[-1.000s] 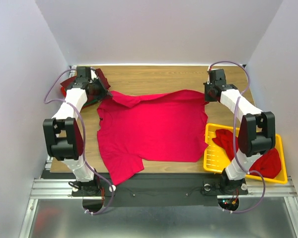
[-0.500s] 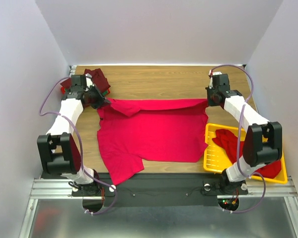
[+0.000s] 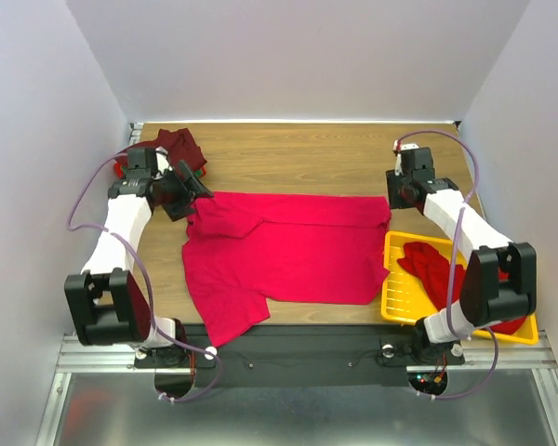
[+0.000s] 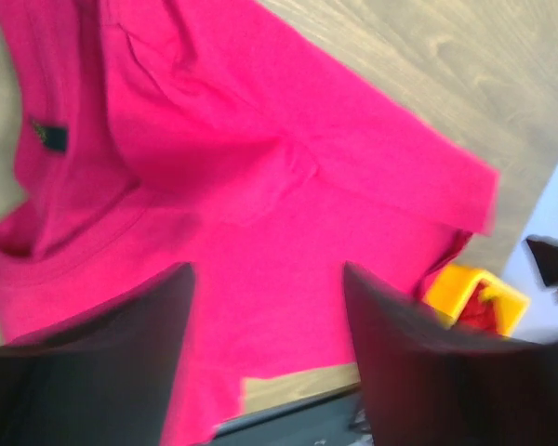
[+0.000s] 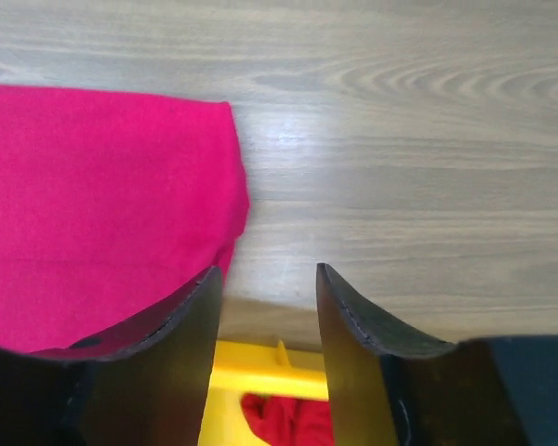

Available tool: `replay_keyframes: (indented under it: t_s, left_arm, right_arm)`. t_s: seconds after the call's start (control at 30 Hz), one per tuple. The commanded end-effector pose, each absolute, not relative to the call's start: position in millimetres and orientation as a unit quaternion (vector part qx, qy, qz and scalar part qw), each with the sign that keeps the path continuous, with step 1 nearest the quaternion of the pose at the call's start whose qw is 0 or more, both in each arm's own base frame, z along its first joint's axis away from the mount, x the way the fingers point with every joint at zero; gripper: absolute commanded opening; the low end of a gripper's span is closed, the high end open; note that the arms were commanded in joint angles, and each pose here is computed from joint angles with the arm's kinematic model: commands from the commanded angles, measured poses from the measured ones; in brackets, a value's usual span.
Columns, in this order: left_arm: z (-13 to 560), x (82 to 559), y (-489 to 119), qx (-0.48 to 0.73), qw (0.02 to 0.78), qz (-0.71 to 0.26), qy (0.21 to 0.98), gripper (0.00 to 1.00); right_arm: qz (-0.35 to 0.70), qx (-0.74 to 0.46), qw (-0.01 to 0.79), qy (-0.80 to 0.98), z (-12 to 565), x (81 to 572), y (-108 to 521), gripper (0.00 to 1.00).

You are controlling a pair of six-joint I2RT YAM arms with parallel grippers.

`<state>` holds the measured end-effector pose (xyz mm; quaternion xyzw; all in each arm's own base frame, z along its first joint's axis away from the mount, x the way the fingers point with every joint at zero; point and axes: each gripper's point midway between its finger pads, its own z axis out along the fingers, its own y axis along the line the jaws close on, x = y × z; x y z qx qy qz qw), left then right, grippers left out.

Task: Fold and stack the t-shirts
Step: Fold the tshirt

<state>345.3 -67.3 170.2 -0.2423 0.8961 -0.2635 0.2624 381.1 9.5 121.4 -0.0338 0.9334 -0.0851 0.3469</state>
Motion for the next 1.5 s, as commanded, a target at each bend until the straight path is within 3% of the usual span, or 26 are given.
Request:
replay_keyframes:
  t_s: [0.0,0.1,0.23,0.43,0.63,1.0,1.47]
  left_arm:
    - [210.3,337.8,-59.8,-0.244,0.309,-0.259,0.882,0.89]
    - [223.3,352.9,-62.2,-0.250,0.329,-0.270,0.870,0.89]
    - [228.3,383.0,-68.5,-0.238,0.348,-0.266,0.867,0.89]
    - [217.5,424.5,-114.8,-0.194,0.340,-0.291,0.873,0.90]
    - [168.1,451.9,-136.1,-0.198,0.305,-0.339,0.868,0.90]
    - [72.6,415.7,-136.4,-0.225,0.217,-0.322,0.894,0.90]
    - [49.3,394.4,-99.7,-0.262,0.212,-0.226,0.914,0.93]
  right_arm:
    - [-0.090,-0.003,0.419,0.903,186.5,382.0,4.3,0.55]
    - [-0.054,0.013,0.456,0.888,218.0,386.3,15.3,0.63]
    - [0.006,0.013,0.458,0.889,224.5,399.5,37.7,0.62]
    - [0.092,0.016,0.394,0.914,178.4,420.4,73.7,0.51]
    - [0.122,0.025,0.322,0.938,121.7,427.6,88.9,0.46]
    - [0.112,0.054,0.237,0.964,47.6,425.0,89.8,0.45]
    - [0.131,0.059,0.229,0.963,16.7,483.3,104.6,0.45]
